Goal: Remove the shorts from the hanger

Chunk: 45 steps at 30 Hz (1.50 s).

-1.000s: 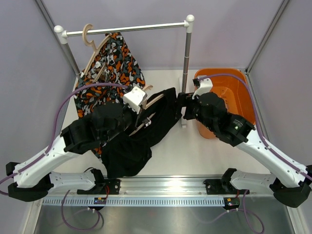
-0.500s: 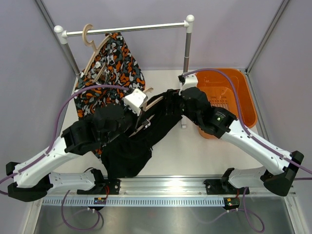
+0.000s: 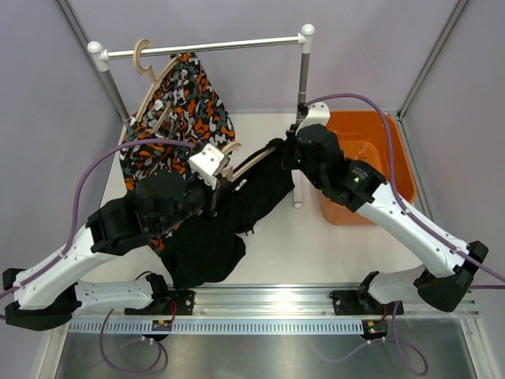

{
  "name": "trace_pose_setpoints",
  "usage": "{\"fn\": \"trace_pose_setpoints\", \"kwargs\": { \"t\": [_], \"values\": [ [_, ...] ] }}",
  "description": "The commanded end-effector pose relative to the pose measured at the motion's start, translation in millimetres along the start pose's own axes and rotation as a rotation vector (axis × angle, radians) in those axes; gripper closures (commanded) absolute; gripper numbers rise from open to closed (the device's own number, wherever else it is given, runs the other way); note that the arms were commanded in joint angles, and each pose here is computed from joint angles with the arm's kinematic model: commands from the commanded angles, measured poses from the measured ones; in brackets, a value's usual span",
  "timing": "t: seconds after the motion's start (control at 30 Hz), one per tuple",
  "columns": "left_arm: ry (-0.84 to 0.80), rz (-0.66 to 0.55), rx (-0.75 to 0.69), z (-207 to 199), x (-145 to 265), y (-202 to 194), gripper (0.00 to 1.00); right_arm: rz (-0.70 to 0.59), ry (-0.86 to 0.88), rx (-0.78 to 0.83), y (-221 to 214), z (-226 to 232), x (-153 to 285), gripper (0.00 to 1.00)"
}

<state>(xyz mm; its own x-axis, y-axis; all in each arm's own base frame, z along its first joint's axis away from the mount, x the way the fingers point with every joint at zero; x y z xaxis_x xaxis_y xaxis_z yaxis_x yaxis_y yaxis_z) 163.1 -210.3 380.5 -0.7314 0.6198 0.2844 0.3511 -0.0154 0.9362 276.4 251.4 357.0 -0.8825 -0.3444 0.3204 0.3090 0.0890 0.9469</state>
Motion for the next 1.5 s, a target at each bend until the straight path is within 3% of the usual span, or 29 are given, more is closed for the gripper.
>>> {"fn": "trace_pose_setpoints", "kwargs": {
  "t": [0.0, 0.27, 0.4, 0.57, 0.67, 0.9, 1.07, 1.33, 1.47],
  "values": [
    [-0.110, -0.057, 0.050, -12, 21, 15, 1.00, -0.037, -0.155, -0.046, 26, -41, -8, 1.00],
    [-0.207, -0.062, 0.040, -15, 45, 15, 1.00, 0.009, -0.275, -0.083, 27, -104, -30, 1.00],
    [-0.211, -0.084, 0.041, -12, 52, 17, 1.00, 0.049, -0.257, -0.078, 15, -104, -38, 1.00],
    [-0.196, -0.215, 0.121, -6, 59, 32, 1.00, 0.039, -0.143, -0.150, -2, -89, -27, 1.00],
    [-0.193, -0.293, 0.175, -6, 56, 40, 1.00, 0.030, -0.042, -0.173, -11, -71, -11, 1.00],
    [-0.127, -0.485, 0.293, -3, 32, 62, 1.00, 0.021, 0.167, -0.079, -18, 25, 23, 1.00],
    [-0.123, -0.538, 0.319, -9, 20, 75, 1.00, 0.041, 0.263, 0.028, -24, 84, 41, 1.00],
    [0.130, -0.619, 0.315, 27, 37, 103, 1.00, -0.037, 0.164, 0.059, 12, 60, 60, 1.00],
    [0.197, -0.579, 0.302, 41, 49, 95, 1.00, -0.208, -0.082, 0.074, 90, 5, 92, 1.00]
  ]
}}
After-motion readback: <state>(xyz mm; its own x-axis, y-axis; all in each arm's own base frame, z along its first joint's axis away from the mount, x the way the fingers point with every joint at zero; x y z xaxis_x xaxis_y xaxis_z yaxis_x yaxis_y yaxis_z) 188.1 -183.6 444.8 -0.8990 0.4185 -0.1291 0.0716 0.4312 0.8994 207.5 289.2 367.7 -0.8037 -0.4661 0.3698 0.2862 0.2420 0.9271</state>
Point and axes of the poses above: each gripper's point midway between its finger pads, its own x axis back along the fingers, its own z axis along the line the jaws close on, y = z × x, the point moved 3 cm from there along x, back along the fingers, and after that the axes turned 15 degrees about x, right-handed, at the moved point
